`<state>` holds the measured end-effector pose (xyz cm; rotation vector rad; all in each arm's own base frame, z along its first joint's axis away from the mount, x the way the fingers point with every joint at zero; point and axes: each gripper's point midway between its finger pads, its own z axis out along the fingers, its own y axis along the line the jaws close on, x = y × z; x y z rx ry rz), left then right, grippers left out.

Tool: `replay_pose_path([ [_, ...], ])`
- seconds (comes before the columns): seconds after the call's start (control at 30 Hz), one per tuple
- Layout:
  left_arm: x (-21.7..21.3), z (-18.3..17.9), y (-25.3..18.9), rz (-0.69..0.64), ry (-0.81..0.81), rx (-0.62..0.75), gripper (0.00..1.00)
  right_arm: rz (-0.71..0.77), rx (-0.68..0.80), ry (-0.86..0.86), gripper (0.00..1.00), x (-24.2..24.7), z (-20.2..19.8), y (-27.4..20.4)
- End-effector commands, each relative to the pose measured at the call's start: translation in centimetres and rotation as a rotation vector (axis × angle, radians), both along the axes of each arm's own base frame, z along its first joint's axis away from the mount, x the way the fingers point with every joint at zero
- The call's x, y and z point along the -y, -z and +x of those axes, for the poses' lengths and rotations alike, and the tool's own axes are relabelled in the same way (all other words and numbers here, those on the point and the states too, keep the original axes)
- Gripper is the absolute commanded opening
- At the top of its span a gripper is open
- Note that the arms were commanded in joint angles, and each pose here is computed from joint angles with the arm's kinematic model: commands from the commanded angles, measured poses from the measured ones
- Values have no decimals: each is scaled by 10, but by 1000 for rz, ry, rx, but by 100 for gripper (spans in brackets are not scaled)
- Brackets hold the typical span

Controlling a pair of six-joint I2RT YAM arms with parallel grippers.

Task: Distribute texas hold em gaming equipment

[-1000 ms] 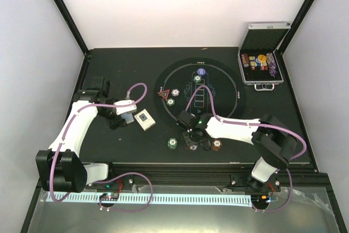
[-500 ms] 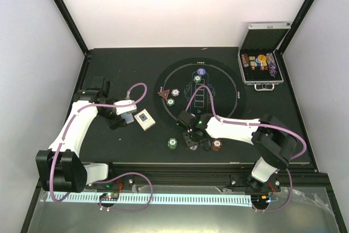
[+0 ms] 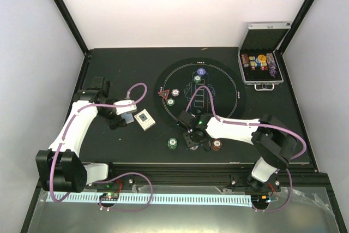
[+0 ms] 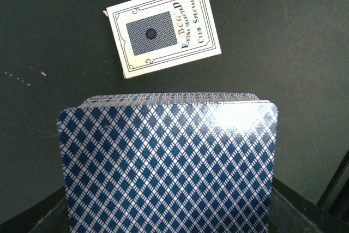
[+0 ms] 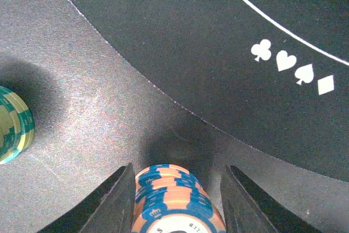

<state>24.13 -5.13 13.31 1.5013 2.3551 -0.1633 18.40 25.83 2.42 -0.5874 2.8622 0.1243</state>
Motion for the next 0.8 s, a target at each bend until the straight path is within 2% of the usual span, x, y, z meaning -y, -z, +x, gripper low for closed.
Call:
replay_pose_path([
  [0.0, -2, 4, -13, 4, 12, 41, 2, -13, 12, -2, 43, 3, 0, -1],
  [0.3, -2, 4, -14, 6, 12, 42, 2, 11, 36, -4, 23, -2, 4, -18],
  [0.43, -2, 3, -13, 5, 13, 39, 2, 19, 45, -8, 23, -5, 7, -27],
  [0.47, -2, 3, -12, 5, 15, 38, 2, 13, 47, -8, 29, -4, 7, -28],
  [0.53, -2, 2, -11, 7, 13, 35, 2, 0, 50, -5, 49, -3, 8, -27],
  [0.77, -3, 3, -12, 12, 17, 40, 2, -1, 39, 4, 63, 3, 4, -25],
])
